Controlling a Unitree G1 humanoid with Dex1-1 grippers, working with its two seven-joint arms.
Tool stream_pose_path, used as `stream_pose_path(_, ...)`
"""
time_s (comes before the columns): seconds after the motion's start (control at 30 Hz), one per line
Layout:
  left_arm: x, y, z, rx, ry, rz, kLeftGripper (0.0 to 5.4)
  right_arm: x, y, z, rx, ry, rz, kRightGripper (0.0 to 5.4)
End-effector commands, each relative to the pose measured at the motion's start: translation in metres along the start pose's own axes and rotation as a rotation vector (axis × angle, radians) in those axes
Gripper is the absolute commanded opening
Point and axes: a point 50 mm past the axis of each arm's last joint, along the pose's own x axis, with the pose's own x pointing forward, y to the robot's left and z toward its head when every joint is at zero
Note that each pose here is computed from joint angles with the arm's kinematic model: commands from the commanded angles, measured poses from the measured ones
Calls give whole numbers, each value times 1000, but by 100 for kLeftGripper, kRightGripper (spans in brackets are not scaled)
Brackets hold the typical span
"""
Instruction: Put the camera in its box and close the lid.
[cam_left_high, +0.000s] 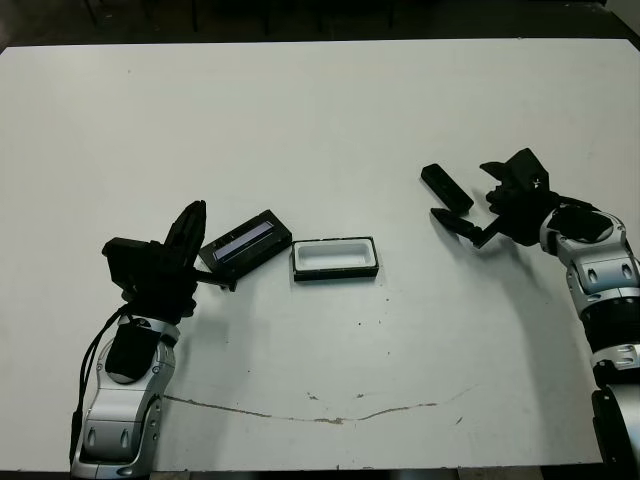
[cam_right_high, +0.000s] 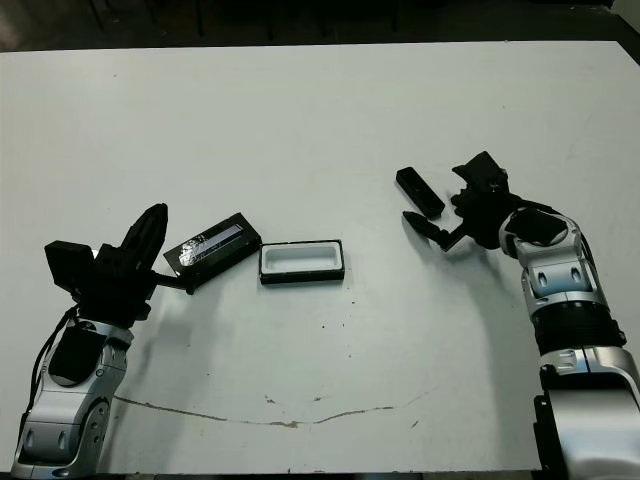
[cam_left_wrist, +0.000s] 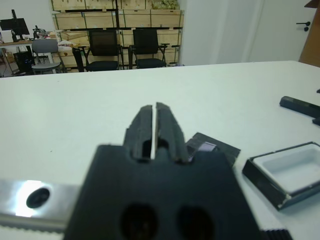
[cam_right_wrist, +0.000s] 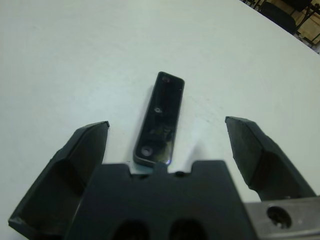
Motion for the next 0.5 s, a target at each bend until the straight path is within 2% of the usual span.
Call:
stream_pose_path(0.03, -5, 3, -7, 12, 47, 9, 0, -1, 9, -15, 44, 53, 8, 538)
stream_pose_path(0.13, -5, 3, -7, 11, 47, 8, 0, 0, 11, -16, -10, 60, -39, 538)
stream_pose_path(0.27, -5, 3, -7, 14, 52, 11, 0, 2, 14, -19, -1, 70, -112, 508)
stream_pose_path(0.4, -5, 3, -7, 15, 44, 5, 0, 4, 17, -21, 42, 66, -130, 437)
stream_pose_path(0.5, -5, 3, -7, 14, 45, 7, 0, 6, 19, -20, 37, 84, -133, 381)
